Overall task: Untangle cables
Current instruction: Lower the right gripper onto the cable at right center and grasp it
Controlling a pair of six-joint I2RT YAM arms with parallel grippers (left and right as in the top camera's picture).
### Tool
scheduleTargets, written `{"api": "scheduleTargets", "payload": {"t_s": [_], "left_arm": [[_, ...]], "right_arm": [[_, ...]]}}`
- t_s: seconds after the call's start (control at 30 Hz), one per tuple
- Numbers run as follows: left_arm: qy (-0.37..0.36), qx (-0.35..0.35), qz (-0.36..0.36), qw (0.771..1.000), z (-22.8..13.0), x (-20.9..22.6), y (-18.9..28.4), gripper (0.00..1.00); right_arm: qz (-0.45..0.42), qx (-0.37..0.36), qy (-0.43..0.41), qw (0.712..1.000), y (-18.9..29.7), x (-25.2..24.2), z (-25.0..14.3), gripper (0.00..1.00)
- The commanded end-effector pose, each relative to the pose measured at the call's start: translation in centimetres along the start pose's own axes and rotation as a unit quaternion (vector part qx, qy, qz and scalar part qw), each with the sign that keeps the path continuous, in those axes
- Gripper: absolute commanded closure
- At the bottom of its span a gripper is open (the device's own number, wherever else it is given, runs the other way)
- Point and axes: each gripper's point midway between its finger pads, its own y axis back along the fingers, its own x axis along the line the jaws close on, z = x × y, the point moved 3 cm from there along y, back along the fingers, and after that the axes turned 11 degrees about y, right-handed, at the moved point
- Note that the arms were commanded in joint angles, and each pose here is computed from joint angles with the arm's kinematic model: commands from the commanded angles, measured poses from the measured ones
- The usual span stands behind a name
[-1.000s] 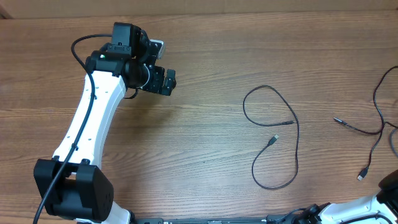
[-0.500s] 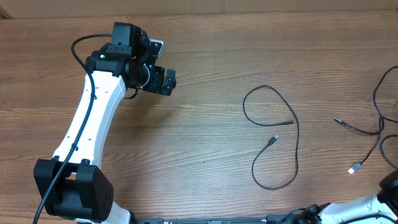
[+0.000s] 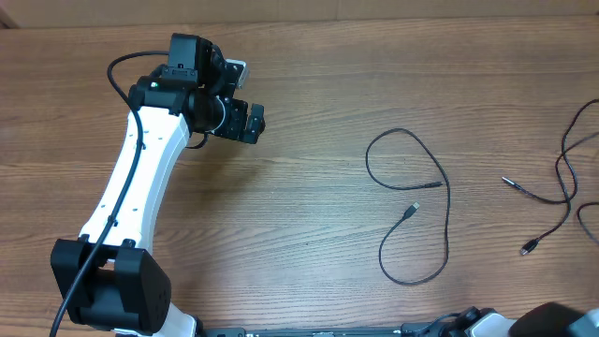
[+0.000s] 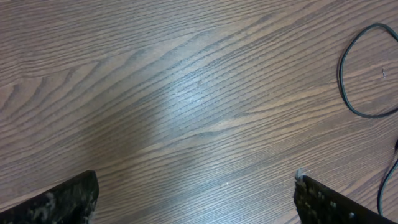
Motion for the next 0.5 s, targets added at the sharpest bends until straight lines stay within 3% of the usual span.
{"api": "scheduleTargets", "payload": {"t_s": [0.0, 0.13, 0.23, 0.37, 0.47], "left_arm": [[0.008, -0.011, 0.0, 1.0, 0.2, 0.0, 0.8, 0.01], [0.008, -0.011, 0.0, 1.0, 0.2, 0.0, 0.8, 0.0], [0.008, -0.011, 0.0, 1.0, 0.2, 0.0, 0.8, 0.0], [0.008, -0.011, 0.0, 1.0, 0.2, 0.0, 0.8, 0.0], [0.008, -0.011, 0.0, 1.0, 0.2, 0.0, 0.8, 0.0]], "right_arm": [[0.113, 0.022, 0.123, 0.986, -0.3, 5.8, -1.4, 0.04], [0.154, 0.093, 0.204, 0.962, -2.1, 9.6, -5.0, 0.04], [0.135, 0.172, 0.233, 0.948, -4.1, 10.9, -8.1, 0.0], [0.138, 0.266, 0.259, 0.918, -6.5, 12.5, -12.7, 0.0], [0.088, 0.322, 0.239, 0.912, -8.4, 11.3, -15.7, 0.0]]}}
